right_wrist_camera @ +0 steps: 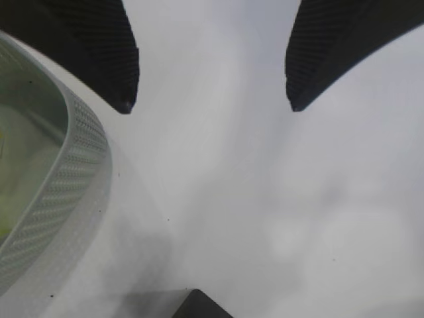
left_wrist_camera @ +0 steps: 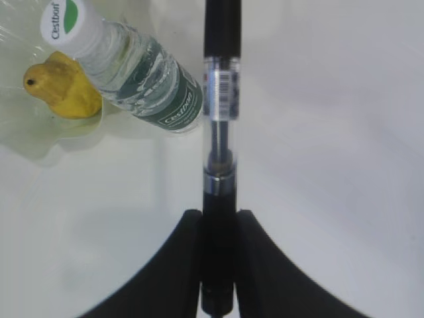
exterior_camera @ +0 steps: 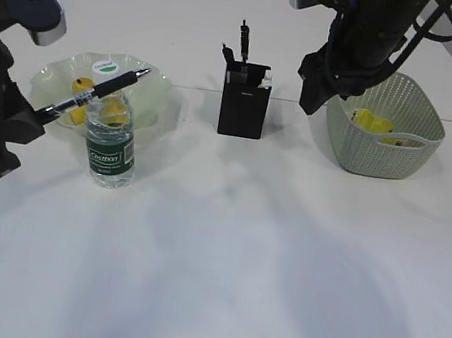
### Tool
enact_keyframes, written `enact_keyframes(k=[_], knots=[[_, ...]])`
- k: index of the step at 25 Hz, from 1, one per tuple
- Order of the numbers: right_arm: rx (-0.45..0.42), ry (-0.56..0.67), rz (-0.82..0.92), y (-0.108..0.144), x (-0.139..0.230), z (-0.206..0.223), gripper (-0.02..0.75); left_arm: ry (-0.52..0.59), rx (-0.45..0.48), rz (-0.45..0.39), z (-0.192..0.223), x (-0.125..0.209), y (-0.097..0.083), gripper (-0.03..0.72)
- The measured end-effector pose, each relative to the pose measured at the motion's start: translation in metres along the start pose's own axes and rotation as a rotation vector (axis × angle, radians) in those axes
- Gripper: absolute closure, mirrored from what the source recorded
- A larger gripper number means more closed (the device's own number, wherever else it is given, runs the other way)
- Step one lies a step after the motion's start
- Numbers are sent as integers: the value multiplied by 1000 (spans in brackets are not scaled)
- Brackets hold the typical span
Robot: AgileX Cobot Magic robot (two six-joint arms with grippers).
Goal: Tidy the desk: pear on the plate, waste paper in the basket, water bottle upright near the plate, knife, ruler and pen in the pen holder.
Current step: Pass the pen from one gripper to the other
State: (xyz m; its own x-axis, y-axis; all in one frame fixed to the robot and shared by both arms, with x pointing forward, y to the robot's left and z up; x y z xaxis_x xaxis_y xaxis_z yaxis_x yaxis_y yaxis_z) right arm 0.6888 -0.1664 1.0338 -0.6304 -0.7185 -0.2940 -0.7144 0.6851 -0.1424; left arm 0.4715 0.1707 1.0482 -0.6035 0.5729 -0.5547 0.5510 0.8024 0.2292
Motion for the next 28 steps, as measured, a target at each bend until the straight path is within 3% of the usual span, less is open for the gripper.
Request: enact_keyframes(k=[10,17,28], knots=[[-18,-11,-156,14,-8,0,225,98,-11,154,-8,-19,8,591],[-37,-25,-270,28,-16,0,225,94,-7,210,-11,-37,11,591],[-33,-68,-438,43,-23,-16,225,108,89,276,-7,-69,5,591]])
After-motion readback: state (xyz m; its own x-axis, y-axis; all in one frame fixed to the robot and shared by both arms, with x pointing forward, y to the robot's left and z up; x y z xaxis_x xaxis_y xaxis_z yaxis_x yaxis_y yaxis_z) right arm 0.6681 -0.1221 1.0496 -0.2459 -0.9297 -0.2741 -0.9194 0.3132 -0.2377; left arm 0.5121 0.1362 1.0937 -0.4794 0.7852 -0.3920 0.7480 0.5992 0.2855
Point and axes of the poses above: a point on each arm's last joint axis where the gripper is mounted, z pointing out along that axis toward the gripper, y along the wrist's bending axis when the last joint is at zero, x = y × z, the point moved 2 cm from there along z, pointing out along that axis toward the gripper, and after that the axes turned 10 degrees about -z, right-handed, at the moved point
